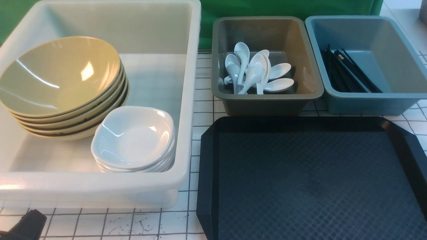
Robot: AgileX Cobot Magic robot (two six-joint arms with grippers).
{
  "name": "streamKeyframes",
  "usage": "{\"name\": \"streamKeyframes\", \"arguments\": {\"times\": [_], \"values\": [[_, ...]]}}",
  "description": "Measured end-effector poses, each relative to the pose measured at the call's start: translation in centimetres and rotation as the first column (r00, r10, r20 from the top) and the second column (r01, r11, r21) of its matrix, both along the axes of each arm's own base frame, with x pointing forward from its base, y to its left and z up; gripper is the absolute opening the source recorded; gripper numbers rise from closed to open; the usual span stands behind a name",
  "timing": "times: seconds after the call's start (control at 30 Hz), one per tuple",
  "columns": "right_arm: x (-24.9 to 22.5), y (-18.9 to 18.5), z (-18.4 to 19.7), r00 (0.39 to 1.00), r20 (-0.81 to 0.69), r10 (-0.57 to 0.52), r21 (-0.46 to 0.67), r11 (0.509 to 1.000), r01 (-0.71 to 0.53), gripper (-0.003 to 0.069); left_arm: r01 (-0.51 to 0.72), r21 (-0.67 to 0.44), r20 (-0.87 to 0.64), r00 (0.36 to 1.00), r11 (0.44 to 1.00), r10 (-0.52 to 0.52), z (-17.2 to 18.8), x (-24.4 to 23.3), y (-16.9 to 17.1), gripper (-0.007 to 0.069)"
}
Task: On white black table put chopsticks spoon bowls plates into blue grey white boxes.
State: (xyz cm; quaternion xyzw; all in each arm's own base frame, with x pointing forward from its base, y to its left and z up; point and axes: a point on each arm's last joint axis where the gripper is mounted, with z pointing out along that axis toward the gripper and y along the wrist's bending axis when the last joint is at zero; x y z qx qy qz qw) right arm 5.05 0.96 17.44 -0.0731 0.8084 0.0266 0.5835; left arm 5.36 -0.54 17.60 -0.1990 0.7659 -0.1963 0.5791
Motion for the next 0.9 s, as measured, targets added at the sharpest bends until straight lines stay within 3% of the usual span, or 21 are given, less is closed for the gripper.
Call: {"name": "streamKeyframes", "arguments": {"times": [0.9], "values": [[0.00,0.00,0.00,1.000,0.000,0.000,0.000,1.000,0.000,0.0099,0.000,-0.001,0.001,1.000,1.000,0.000,0.03,0.00,0.00,-0.0001]]}}
